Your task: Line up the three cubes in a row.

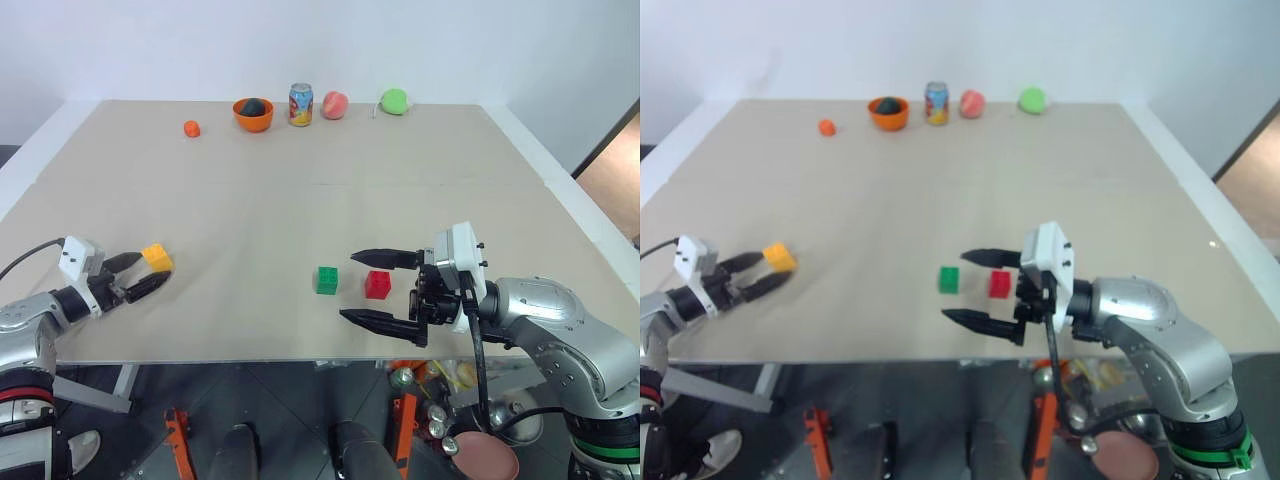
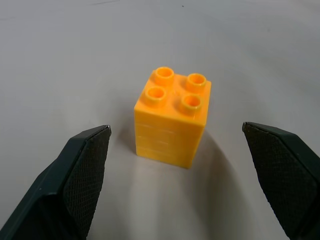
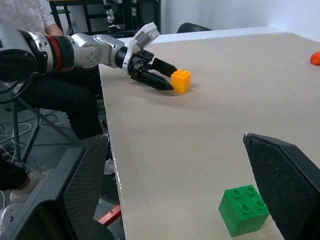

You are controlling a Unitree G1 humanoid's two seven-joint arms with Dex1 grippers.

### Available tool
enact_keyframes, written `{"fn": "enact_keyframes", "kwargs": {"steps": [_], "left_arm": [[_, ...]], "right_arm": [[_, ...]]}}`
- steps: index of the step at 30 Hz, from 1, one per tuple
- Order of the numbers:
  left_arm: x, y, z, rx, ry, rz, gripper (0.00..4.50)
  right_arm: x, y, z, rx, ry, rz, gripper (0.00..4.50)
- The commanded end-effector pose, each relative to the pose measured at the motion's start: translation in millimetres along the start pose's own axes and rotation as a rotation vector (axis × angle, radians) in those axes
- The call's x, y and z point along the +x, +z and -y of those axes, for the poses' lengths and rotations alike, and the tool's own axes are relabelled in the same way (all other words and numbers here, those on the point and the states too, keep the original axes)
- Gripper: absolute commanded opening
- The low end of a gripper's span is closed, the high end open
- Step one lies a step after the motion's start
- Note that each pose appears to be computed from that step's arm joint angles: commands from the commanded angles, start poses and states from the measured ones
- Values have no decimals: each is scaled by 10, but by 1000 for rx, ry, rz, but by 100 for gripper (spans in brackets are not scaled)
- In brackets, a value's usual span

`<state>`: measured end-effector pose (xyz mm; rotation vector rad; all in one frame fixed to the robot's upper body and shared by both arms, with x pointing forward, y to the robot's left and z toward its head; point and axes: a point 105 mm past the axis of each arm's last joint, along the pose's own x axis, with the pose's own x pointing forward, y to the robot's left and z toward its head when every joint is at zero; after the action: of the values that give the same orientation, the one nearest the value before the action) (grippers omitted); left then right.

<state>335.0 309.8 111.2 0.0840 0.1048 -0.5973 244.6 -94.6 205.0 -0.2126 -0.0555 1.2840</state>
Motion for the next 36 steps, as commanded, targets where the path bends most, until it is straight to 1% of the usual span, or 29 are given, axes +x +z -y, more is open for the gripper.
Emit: {"fn": "enact_keyframes", "kwargs": {"steps": [1, 5, 11, 29, 30, 33, 36], "left_arm": [[14, 81, -32, 24, 2, 19, 436], [25, 73, -42, 21, 4, 17, 436], [47, 58, -51, 13, 7, 17, 436], [98, -18, -94, -2, 23, -9, 436], [106, -20, -94, -3, 22, -9, 411], [130, -13, -94, -5, 20, -5, 320], [133, -11, -91, -6, 12, -5, 217]], "right_arm": [[11, 108, -47, -42, 23, 23, 450], [29, 138, -36, -45, 20, 35, 450], [112, 260, -87, -1, 49, 119, 450], [170, 201, -127, 7, 68, 93, 450], [169, 199, -126, 8, 67, 92, 450], [168, 192, -122, 7, 66, 87, 450], [166, 190, -115, 6, 63, 85, 450]]}}
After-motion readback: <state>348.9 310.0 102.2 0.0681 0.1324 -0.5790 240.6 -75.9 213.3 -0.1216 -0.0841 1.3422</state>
